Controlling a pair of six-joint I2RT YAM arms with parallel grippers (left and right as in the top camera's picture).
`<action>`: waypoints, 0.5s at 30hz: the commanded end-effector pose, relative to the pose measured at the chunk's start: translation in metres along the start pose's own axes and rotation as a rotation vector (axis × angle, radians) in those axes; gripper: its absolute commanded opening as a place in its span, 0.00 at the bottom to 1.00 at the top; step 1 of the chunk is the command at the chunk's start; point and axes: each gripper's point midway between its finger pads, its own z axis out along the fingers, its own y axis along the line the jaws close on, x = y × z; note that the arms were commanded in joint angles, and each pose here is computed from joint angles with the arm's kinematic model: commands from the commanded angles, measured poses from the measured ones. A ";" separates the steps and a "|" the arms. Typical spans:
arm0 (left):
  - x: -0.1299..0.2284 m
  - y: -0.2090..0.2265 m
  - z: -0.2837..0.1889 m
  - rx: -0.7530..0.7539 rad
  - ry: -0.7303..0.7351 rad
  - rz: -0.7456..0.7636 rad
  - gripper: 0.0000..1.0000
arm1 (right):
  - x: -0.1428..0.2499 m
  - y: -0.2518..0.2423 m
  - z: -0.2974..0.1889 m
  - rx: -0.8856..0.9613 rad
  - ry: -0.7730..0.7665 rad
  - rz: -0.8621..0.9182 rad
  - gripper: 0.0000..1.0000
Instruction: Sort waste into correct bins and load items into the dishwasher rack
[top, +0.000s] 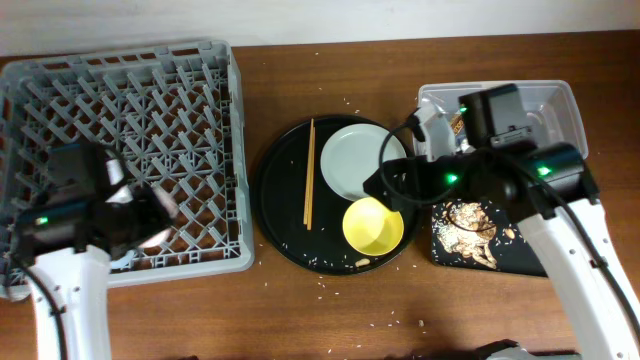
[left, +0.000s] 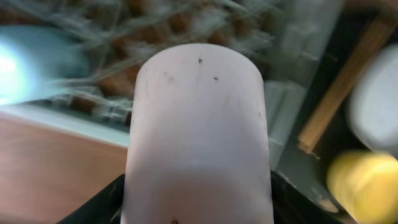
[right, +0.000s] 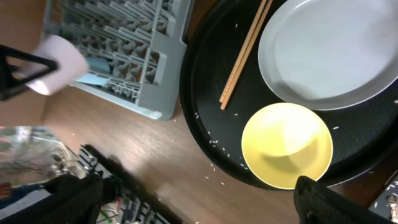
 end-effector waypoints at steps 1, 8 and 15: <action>-0.013 0.060 0.003 -0.202 -0.045 -0.165 0.43 | 0.001 -0.003 0.017 0.040 0.038 -0.032 0.99; 0.004 0.038 0.074 -0.069 0.195 -0.217 0.43 | 0.001 -0.006 0.025 0.042 0.060 -0.024 0.99; -0.016 0.022 0.034 0.008 0.093 -0.201 0.39 | -0.001 -0.006 0.025 0.041 0.052 -0.029 0.98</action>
